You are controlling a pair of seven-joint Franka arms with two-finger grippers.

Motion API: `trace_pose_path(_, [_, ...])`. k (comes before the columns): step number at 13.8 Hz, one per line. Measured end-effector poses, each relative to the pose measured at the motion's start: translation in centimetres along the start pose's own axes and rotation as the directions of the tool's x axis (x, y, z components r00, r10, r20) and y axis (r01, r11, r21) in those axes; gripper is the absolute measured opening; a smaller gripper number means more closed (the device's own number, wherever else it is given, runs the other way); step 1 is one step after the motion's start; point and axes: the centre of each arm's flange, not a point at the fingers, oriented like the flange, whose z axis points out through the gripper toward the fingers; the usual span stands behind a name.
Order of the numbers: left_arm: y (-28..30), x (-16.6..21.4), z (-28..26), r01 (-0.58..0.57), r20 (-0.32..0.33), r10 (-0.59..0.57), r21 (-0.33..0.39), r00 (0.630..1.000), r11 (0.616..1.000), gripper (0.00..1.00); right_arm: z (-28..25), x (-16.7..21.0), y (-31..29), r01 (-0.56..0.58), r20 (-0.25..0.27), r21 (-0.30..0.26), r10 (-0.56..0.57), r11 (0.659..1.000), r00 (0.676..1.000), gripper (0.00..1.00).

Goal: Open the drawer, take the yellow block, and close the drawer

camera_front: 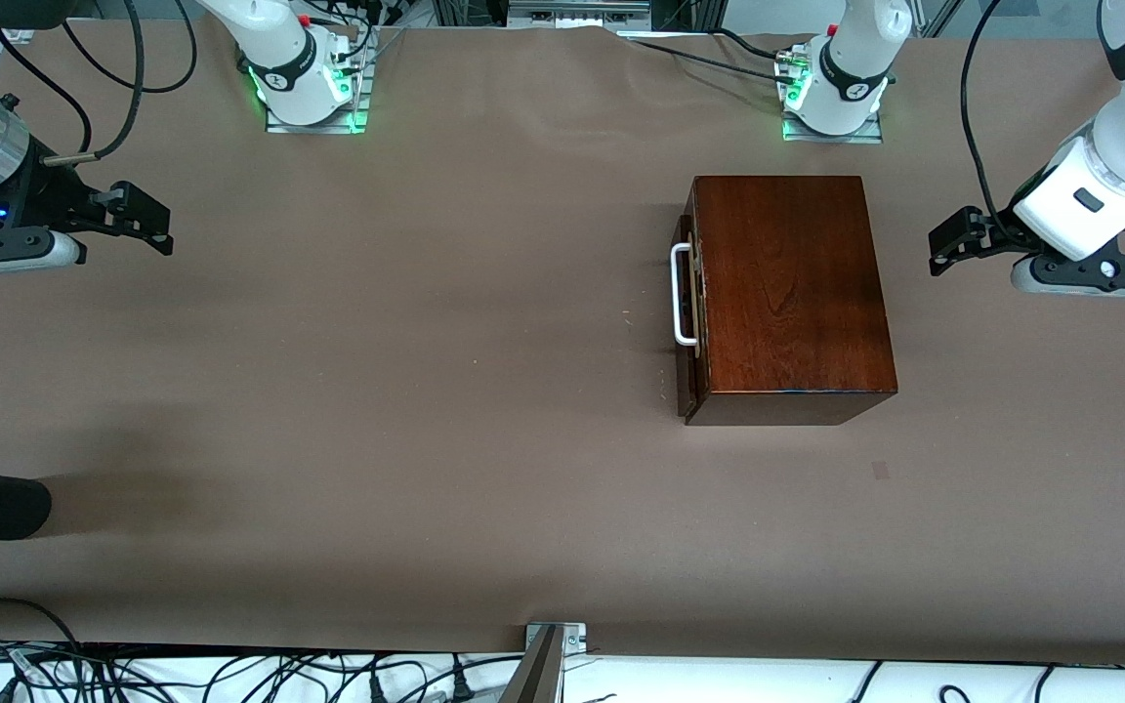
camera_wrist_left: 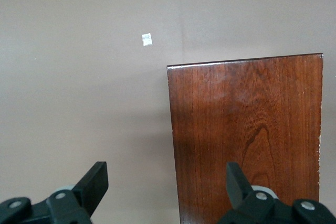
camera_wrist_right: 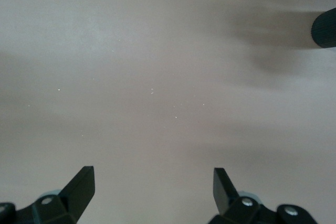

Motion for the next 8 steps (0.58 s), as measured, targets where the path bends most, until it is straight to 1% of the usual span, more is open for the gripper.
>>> trace_pose_path(8, [0.4,0.2,1.1,-0.008,0.037,0.007,0.002,0.999,1.000,1.00,0.0,0.0,0.0,0.000,0.000,0.000,0.000,1.000,1.000,1.00])
